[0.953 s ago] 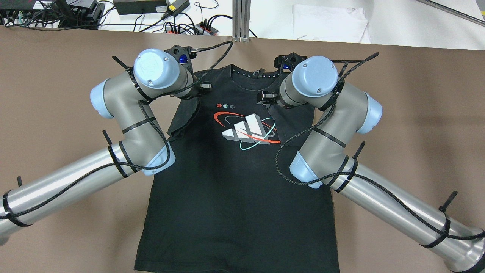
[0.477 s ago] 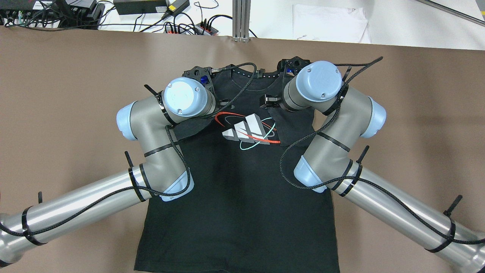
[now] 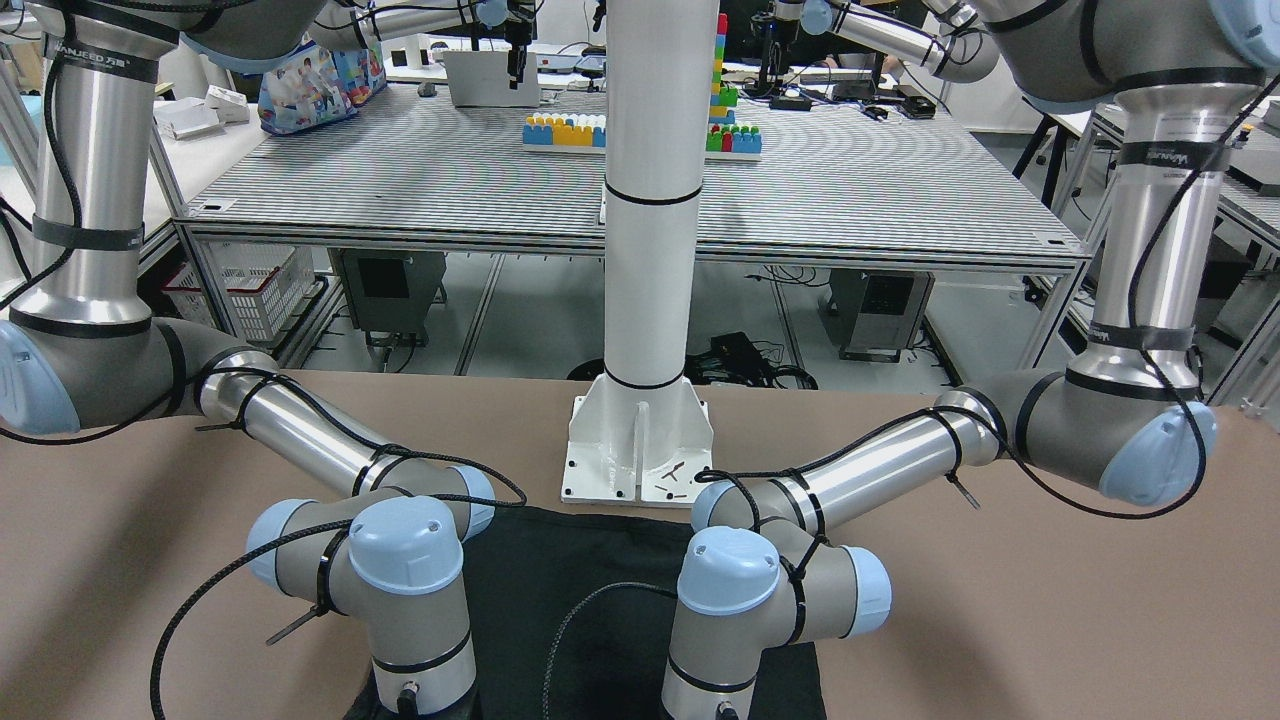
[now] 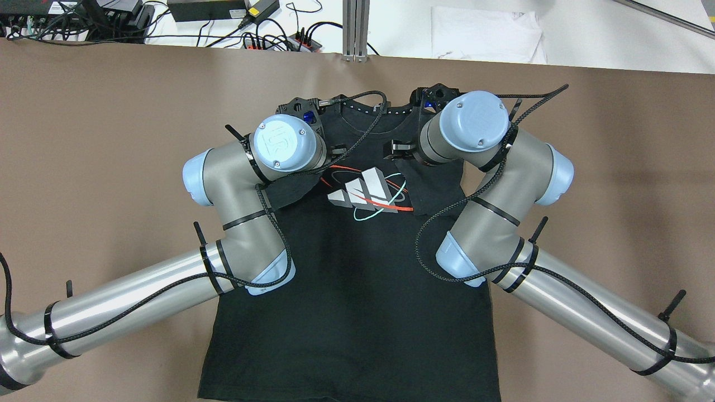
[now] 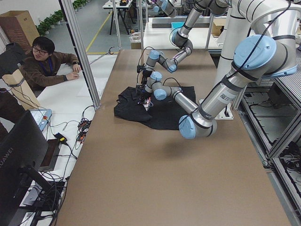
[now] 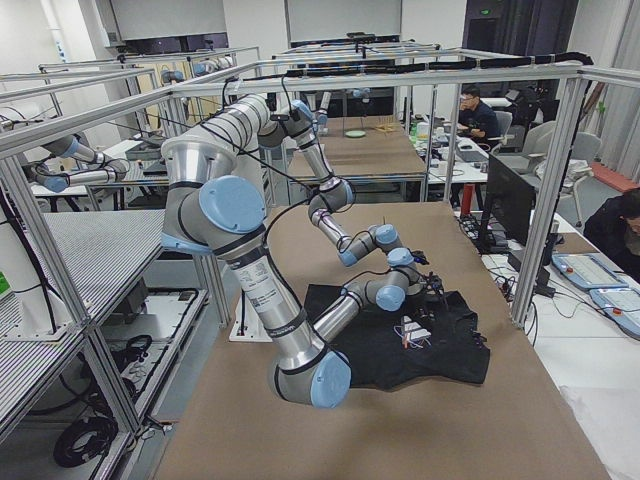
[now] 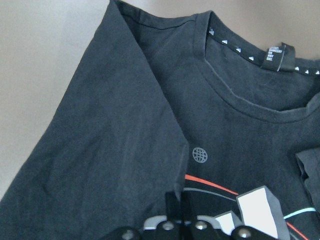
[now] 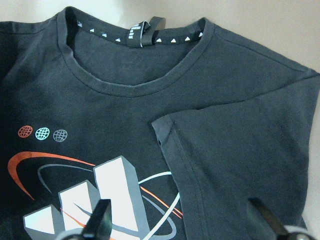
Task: Fold clothes
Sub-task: 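Fold the sleeve with the left gripper inward over the chest toward the right gripper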
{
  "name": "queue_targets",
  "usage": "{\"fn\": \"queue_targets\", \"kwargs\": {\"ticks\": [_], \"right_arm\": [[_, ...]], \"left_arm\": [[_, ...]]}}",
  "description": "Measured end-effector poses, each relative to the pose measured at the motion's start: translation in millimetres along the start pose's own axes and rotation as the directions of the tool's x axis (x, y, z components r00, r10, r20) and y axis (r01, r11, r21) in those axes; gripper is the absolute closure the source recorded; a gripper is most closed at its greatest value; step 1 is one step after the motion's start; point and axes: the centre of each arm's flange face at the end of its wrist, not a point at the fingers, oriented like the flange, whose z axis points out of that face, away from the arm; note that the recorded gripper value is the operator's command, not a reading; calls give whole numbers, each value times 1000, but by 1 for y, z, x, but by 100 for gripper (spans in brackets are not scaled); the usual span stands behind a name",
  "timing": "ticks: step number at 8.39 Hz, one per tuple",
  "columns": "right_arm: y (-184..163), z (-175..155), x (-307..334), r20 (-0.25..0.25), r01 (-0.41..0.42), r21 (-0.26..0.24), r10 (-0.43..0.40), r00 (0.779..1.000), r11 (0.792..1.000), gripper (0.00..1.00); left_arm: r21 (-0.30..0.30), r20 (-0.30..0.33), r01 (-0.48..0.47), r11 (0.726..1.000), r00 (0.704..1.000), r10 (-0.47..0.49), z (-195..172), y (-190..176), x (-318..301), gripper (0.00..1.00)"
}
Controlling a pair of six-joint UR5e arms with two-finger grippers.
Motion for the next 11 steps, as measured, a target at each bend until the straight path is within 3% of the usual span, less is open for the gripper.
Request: {"fn": "queue_targets", "kwargs": {"ticks": [9, 10, 11], "right_arm": [[6, -3, -1, 6, 5, -6, -5, 1000, 1000, 6], [6, -3, -1, 6, 5, -6, -5, 1000, 1000, 6], [6, -3, -1, 7, 5, -5, -5, 1000, 1000, 6]], "left_arm": [[78, 49, 75, 994, 996, -78, 19, -60, 26, 100], [81, 51, 83, 993, 995, -87, 21, -64, 30, 96], [83, 51, 87, 993, 994, -92, 22, -66, 32, 2]]}}
